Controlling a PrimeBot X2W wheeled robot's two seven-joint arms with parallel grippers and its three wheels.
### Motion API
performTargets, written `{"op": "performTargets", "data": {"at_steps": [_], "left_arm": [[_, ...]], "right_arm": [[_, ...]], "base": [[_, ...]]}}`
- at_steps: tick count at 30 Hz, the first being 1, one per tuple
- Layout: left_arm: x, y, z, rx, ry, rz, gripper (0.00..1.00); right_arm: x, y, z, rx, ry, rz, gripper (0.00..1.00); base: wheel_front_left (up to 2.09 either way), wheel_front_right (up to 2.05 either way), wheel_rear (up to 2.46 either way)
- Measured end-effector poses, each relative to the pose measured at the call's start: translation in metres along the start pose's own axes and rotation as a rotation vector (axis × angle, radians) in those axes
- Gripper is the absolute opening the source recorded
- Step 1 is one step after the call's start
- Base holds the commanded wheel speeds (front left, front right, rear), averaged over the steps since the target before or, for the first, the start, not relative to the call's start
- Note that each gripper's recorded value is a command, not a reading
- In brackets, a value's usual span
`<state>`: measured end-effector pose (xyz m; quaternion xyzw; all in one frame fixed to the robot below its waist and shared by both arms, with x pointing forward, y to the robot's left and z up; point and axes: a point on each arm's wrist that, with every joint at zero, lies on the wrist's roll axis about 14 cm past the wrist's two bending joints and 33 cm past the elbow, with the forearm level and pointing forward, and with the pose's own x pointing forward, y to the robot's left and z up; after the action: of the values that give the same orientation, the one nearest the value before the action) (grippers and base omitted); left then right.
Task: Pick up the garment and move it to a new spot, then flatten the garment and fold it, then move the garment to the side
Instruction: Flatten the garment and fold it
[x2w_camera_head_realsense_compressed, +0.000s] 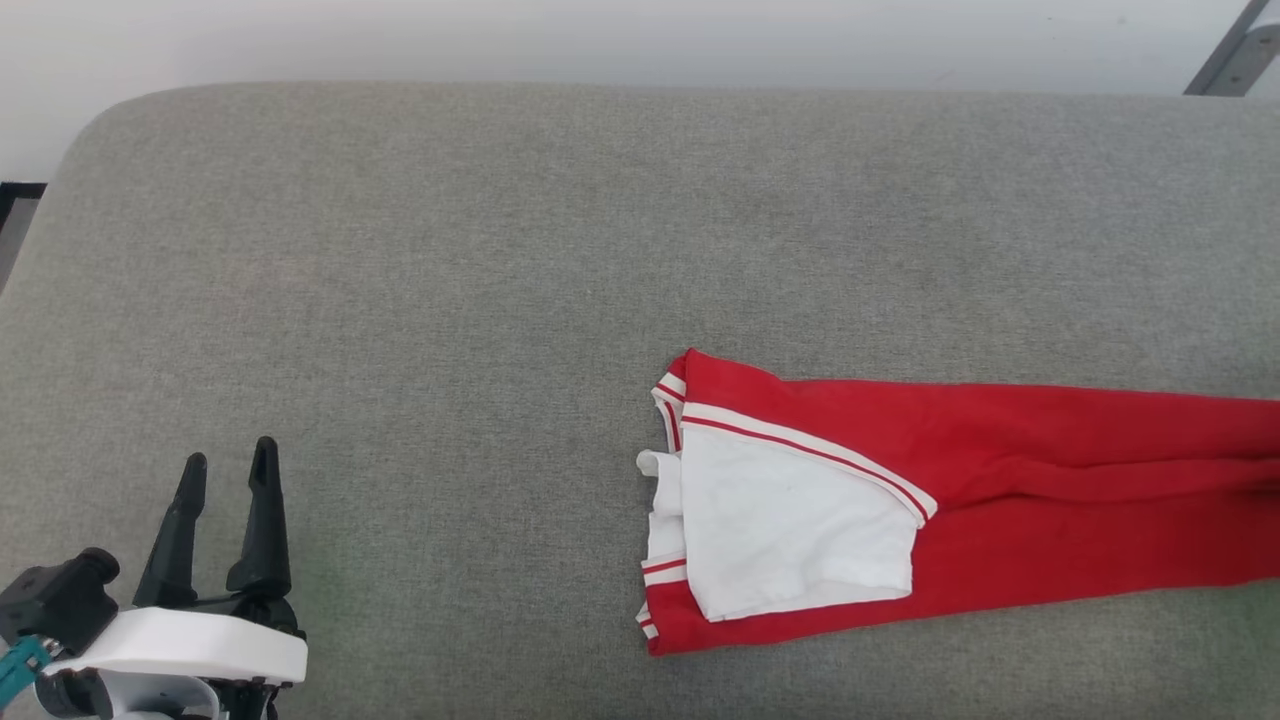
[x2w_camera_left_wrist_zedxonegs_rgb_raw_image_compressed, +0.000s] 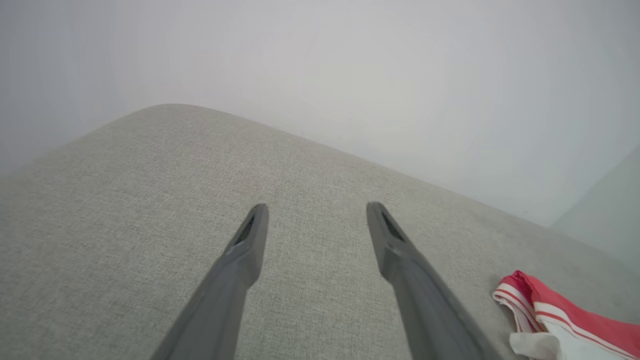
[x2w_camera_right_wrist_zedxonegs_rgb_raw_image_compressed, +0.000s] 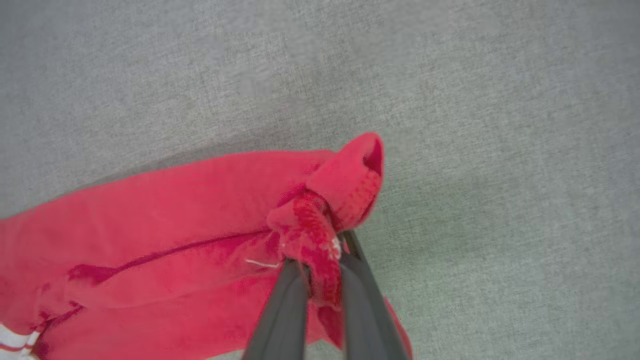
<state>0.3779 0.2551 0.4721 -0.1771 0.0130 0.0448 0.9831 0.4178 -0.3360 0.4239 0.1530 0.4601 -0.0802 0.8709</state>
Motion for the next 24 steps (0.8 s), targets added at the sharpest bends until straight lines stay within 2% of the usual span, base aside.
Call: {"op": "performTargets", "data": {"at_steps": [3,7,8,15,24], "left_arm": [[0.001,-0.001,0.000,-0.010,-0.007,0.000,1.00],[-0.001,-0.002,0.000,-0.006,-0.011,0.001,1.00],[-0.002,-0.001,0.001,-0.009,-0.018,0.002,1.00],[-0.010,0.000,0.002,-0.007,-0.024,0.008,1.00],[-0.024,0.006,0.005,-0.019,-0.034,0.040,1.00]], "right_arm": [[-0.002,0.012,0.000,-0.021,-0.002,0.030,0.00],[-0.010,0.050,0.000,-0.075,-0.020,0.138,0.00],[-0.014,0.073,-0.010,-0.106,-0.004,0.208,0.00],[-0.032,0.157,-0.038,-0.264,0.017,0.420,0.00],[-0.032,0.243,-0.086,-0.437,0.131,0.607,0.00]], "base": [[0.00,0.00,0.00],[0.00,0.00,0.00],[0.00,0.00,0.00],[0.00,0.00,0.00],[0.00,0.00,0.00]]}}
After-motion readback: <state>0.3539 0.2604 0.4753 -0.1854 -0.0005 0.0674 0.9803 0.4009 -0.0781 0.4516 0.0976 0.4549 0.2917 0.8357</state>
